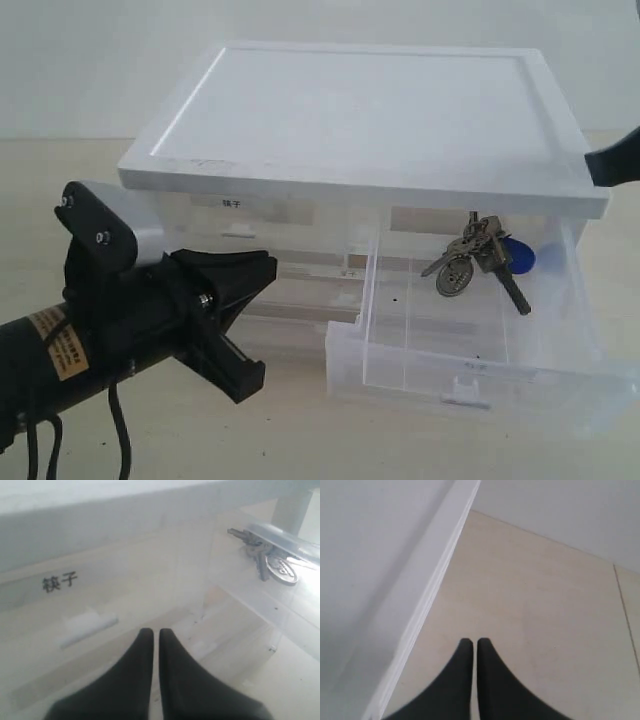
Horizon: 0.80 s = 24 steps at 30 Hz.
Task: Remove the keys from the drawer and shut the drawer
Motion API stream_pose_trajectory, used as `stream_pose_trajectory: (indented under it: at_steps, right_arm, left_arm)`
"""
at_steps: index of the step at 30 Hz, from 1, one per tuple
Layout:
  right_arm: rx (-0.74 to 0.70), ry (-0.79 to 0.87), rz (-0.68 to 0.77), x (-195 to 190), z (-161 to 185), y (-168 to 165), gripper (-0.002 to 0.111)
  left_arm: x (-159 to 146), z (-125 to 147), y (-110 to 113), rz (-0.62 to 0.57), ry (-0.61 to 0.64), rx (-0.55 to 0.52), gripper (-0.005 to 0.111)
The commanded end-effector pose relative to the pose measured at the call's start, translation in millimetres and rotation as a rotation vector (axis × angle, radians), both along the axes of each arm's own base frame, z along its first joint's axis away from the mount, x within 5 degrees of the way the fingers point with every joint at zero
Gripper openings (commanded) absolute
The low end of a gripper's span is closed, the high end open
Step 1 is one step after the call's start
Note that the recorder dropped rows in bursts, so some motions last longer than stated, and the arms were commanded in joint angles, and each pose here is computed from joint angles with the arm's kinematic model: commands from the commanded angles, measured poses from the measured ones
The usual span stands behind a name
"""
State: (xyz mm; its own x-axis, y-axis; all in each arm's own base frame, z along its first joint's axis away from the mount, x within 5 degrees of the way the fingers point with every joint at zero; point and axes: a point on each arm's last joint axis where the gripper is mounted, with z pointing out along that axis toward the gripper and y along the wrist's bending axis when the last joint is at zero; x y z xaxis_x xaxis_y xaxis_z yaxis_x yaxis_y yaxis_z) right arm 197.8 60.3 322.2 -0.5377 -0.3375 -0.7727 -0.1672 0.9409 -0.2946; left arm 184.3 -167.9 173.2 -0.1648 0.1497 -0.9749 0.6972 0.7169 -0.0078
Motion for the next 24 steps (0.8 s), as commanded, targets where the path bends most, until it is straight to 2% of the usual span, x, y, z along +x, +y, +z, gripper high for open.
stream_pose_trajectory:
  at_steps: [1, 8, 15, 24]
  right_arm:
    - [0.021, 0.048, 0.021, 19, -16, 2, 0.0]
    - [0.073, 0.039, 0.075, 45, -22, 18, 0.0]
    - [0.144, -0.074, 0.225, 74, -24, 44, 0.0]
    - [0.136, -0.058, 0.228, 109, -28, 59, 0.0]
  left_arm:
    - [-1, 6, 2, 0.003, -0.028, -0.024, 0.005]
    - [-1, 6, 2, 0.009, -0.017, -0.033, 0.005]
    - [-1, 5, 2, 0.013, -0.003, -0.039, 0.005]
    - [-2, 3, 2, 0.002, 0.013, -0.025, 0.005]
